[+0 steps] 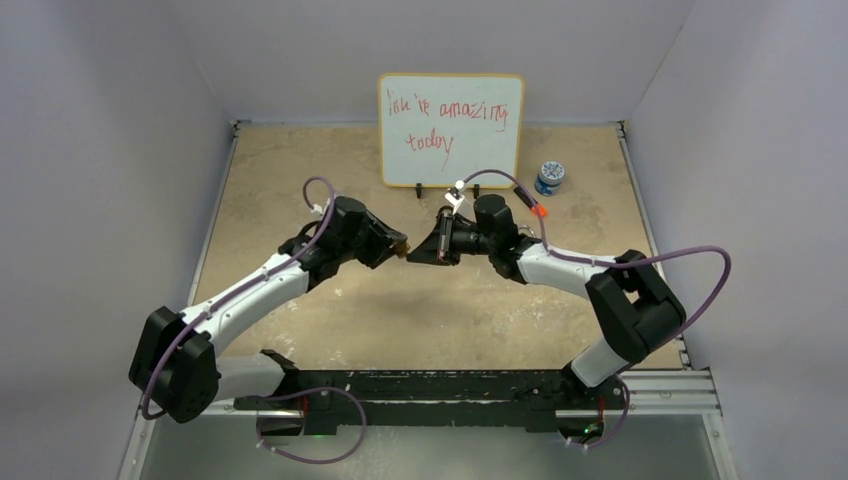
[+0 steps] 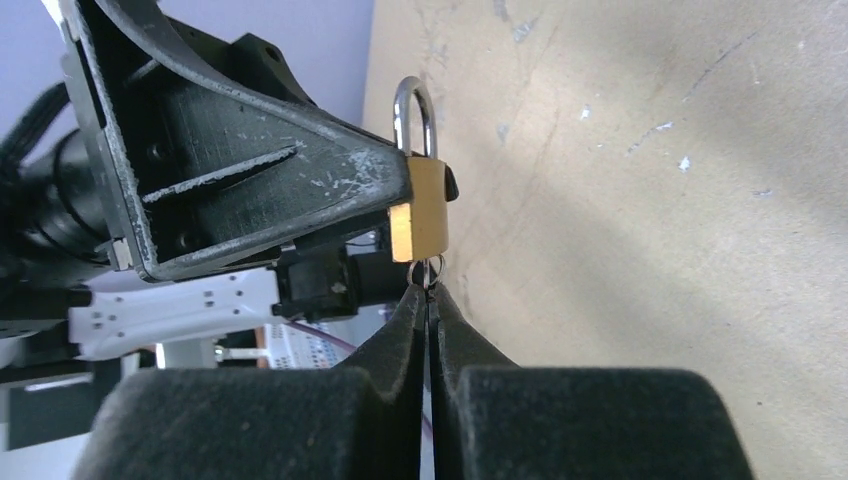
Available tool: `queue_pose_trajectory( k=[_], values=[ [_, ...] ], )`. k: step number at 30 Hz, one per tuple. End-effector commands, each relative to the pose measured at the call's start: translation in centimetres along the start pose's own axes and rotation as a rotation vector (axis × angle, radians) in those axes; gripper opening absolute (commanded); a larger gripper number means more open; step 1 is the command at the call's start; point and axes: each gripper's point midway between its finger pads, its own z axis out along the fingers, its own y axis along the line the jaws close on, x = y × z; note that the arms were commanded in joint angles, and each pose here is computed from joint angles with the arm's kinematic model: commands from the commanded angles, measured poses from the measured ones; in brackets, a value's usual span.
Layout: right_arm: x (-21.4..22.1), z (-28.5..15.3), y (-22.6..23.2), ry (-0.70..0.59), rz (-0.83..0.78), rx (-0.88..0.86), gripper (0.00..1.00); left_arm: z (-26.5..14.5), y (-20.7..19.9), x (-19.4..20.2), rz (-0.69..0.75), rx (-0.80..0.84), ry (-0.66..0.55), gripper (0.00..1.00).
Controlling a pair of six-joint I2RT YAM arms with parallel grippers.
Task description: Unlock with the key
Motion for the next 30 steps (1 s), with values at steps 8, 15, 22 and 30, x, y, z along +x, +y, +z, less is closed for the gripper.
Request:
queue_pose_trajectory(
  k=[8,15,22,30],
  values=[
    [-5.7,-4.1,6.8,-0.151,0.383,-0.419,0.0,-6.5,-10.0,-0.3,0.054,0.527,-0.036,0.18],
    [-7.1,-6.3,10.2,-0.153,0.511,-0.623,0.0,-8.4,-12.3,-0.8,0.062,0.665,-0.073,0.18],
    [-4.9,-6.3,9.4,-0.128,0.307,-0.511,0.34,-7.9,-11.7,-2.0,0.12,0.602,-0.153,0.18],
    [-3.9,-5.7,6.0,-0.172,-0.197,-0.156,0.59,-6.5,-10.0,-2.3,0.092,0.406,-0.131,0.18]
  ],
)
